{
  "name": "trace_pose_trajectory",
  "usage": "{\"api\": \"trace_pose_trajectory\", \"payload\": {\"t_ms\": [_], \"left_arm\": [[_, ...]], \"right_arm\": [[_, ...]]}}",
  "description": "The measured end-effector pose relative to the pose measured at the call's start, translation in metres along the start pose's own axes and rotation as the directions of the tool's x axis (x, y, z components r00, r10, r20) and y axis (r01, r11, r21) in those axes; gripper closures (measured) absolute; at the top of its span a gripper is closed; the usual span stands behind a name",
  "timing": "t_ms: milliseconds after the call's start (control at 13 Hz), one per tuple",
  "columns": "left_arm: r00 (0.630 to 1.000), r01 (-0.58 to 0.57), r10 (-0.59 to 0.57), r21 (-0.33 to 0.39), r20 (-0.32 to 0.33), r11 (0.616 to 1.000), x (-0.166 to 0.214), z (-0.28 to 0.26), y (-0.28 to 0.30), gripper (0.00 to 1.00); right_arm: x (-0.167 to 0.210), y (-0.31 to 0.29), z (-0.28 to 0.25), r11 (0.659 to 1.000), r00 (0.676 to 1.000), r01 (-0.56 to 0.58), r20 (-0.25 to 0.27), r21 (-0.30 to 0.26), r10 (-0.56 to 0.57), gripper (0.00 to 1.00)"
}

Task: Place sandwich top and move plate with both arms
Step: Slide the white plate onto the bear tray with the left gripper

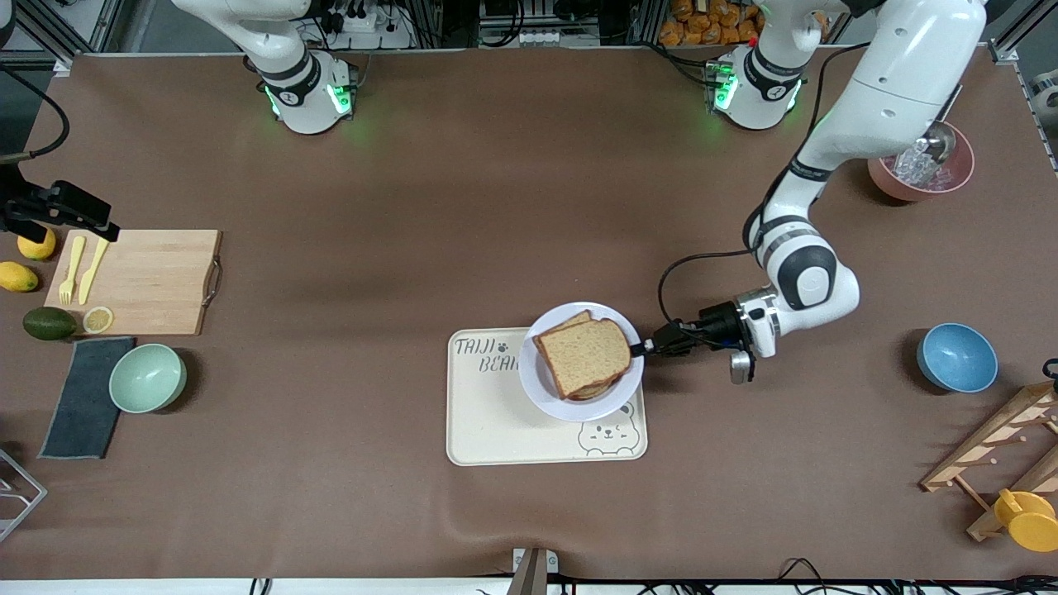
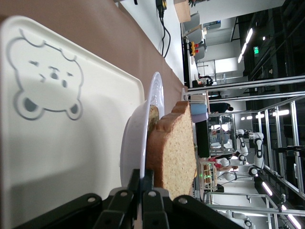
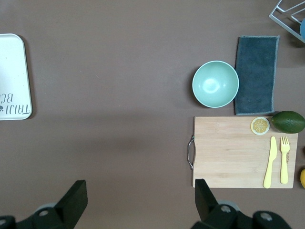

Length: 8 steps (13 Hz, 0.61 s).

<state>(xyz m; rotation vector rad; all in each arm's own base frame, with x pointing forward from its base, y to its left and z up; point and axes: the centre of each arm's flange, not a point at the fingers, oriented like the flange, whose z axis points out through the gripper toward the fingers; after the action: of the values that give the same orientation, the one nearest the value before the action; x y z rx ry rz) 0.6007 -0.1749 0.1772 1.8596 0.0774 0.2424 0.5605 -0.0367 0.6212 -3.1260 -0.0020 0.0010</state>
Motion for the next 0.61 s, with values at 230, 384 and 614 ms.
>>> {"api": "trace_pose_trajectory", "payload": {"t_ms": [230,384,614], "left_arm": [[1.000,0.016,-0.017,-0.012,-0.001,1.000,0.013,-0.009,-0.031,0.95],[1.000,0.030,-0.030,-0.016,0.003,0.999,0.013,-0.002,-0.045,0.95],[0.998,0.056,-0.056,-0.023,0.013,0.998,0.008,0.008,-0.068,0.95]], "right_arm": [[0.000,0.000,0.000,1.000,1.000,0.000,-0.002,-0.001,0.000,0.00],[0.000,0.000,0.000,1.000,1.000,-0.001,-0.002,-0.002,0.001,0.00],[0.000,0.000,0.000,1.000,1.000,0.000,-0.002,-0.002,0.000,0.00]]}}
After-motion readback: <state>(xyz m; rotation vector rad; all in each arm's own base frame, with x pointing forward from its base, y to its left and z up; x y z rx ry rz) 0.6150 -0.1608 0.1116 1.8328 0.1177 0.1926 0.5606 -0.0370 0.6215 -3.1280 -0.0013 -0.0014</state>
